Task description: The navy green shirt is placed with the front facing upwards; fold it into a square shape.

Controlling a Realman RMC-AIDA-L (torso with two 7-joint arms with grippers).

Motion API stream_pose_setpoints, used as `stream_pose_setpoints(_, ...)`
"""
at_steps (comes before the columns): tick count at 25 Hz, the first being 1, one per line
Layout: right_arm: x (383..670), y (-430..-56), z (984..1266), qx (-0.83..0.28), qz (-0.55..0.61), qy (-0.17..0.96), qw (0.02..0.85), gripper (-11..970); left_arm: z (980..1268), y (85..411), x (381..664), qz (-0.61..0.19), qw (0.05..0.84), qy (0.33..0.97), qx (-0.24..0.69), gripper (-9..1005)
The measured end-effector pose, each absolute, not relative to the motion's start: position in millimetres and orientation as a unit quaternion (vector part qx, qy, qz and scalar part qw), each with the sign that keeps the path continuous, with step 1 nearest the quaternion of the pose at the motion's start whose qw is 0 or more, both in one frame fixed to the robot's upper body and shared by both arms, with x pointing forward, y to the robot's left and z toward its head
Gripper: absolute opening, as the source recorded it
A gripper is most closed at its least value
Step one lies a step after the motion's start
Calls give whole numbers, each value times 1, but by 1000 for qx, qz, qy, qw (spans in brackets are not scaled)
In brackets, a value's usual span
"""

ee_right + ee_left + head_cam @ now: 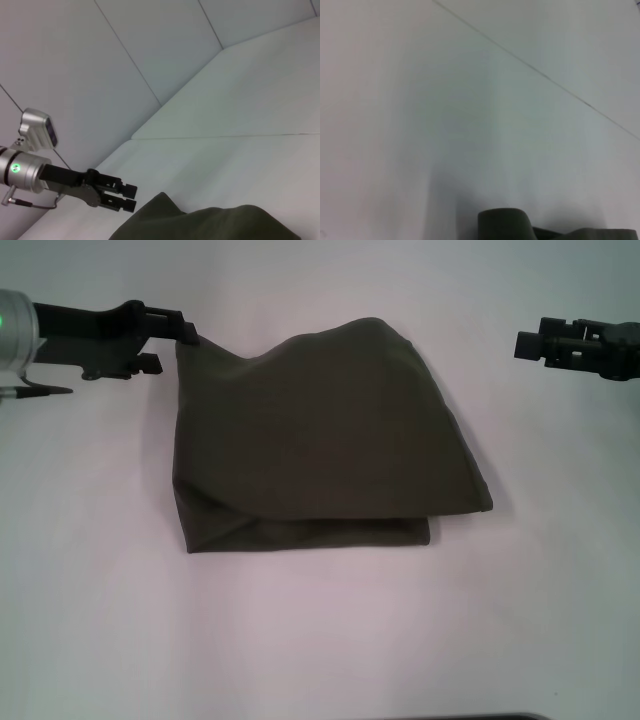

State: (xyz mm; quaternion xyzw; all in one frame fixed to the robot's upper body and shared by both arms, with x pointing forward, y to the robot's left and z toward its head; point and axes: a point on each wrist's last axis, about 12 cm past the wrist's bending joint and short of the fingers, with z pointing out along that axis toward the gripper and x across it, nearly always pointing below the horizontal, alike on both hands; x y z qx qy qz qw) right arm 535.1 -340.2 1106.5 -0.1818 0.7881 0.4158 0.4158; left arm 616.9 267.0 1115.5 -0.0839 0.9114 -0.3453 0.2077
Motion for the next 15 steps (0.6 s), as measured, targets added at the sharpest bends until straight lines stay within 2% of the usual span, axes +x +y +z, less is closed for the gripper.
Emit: stream_pose_setpoints(15,533,-335,1103,-181,423,787,410,864,1105,247,628,-316,216,922,-67,666)
